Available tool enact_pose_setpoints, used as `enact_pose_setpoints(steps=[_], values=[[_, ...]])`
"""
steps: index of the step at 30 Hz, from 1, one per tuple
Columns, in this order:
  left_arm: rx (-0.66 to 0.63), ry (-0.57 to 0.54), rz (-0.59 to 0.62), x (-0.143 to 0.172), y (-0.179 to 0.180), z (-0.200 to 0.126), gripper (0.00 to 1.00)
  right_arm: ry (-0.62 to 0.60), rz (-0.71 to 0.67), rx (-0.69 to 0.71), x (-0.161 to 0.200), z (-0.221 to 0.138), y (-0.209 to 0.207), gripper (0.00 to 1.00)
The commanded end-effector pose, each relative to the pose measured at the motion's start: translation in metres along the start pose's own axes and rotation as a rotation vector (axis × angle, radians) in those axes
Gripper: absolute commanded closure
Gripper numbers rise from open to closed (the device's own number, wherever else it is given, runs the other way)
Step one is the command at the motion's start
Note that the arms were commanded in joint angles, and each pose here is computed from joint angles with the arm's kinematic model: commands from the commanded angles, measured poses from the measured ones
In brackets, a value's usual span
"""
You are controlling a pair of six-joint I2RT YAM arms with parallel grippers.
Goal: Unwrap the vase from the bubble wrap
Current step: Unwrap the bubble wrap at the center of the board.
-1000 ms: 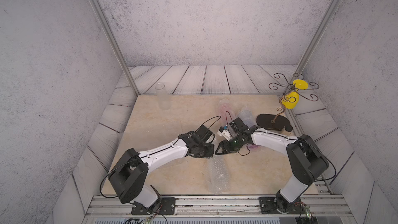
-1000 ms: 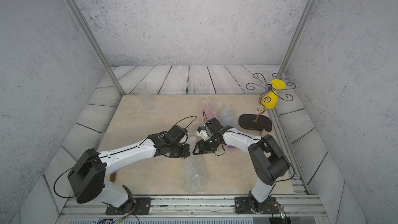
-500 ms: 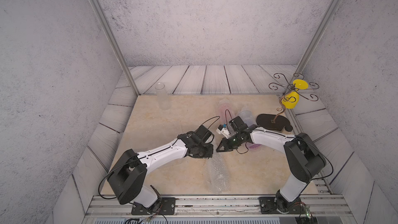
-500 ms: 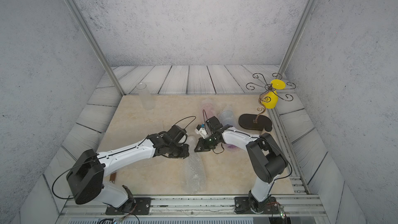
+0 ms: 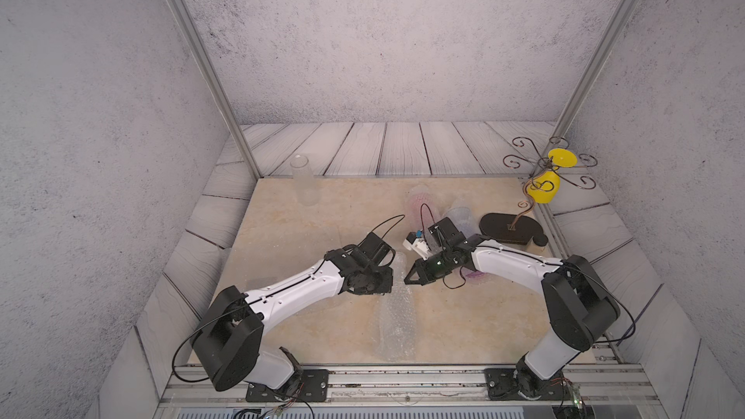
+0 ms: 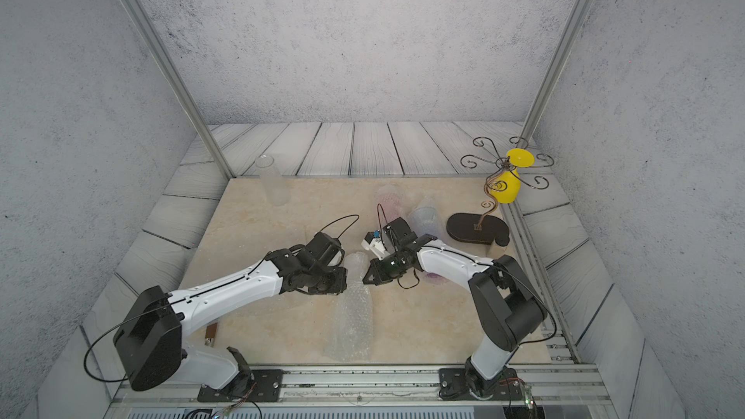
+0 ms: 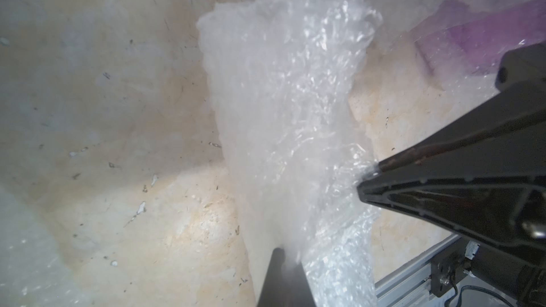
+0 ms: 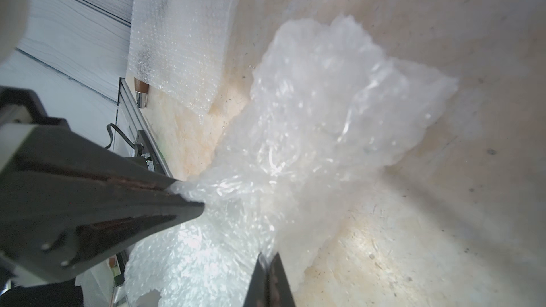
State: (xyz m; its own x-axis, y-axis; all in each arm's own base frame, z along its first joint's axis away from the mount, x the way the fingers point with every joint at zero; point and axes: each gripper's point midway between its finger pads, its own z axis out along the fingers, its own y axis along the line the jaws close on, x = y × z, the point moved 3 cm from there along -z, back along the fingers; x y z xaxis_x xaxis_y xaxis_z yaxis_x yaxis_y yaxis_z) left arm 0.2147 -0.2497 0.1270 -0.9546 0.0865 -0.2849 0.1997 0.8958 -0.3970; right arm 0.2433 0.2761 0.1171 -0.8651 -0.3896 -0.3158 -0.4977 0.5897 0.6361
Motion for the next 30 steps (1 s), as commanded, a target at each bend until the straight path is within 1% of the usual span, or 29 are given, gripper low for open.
enact_pose_setpoints(steps=[1,5,10,16,19,22,24,26,28,30], values=[[-0.127,0.034,-0.036,0.014,0.034,-0.007,0.98,-0.014,-0.007,0.158,0.004,-0.019,-0.017,1.00],[-0.127,0.027,-0.064,0.015,0.039,-0.006,0.99,-0.025,0.000,0.219,0.006,-0.026,-0.026,1.00],[-0.107,0.035,-0.111,0.020,0.046,0.000,1.00,-0.006,0.019,0.248,0.012,-0.026,-0.034,1.00],[-0.003,0.043,-0.203,0.023,0.049,0.012,1.00,0.020,0.032,0.284,0.017,-0.025,-0.042,1.00],[0.024,0.042,-0.219,0.023,0.048,0.013,1.00,0.026,0.035,0.282,0.017,-0.025,-0.042,1.00],[0.028,0.049,-0.189,0.020,0.045,0.012,0.90,0.025,0.033,0.270,0.015,-0.024,-0.041,1.00],[0.026,0.053,-0.168,0.018,0.043,0.011,0.82,0.024,0.031,0.260,0.014,-0.023,-0.040,1.00],[0.030,0.056,-0.141,0.015,0.040,0.010,0.70,0.025,0.030,0.248,0.013,-0.022,-0.038,1.00],[0.031,0.056,-0.125,0.010,0.037,0.010,0.66,0.024,0.031,0.241,0.013,-0.022,-0.038,1.00],[0.027,0.057,-0.113,0.006,0.035,0.010,0.65,0.023,0.030,0.238,0.012,-0.022,-0.037,1.00]])
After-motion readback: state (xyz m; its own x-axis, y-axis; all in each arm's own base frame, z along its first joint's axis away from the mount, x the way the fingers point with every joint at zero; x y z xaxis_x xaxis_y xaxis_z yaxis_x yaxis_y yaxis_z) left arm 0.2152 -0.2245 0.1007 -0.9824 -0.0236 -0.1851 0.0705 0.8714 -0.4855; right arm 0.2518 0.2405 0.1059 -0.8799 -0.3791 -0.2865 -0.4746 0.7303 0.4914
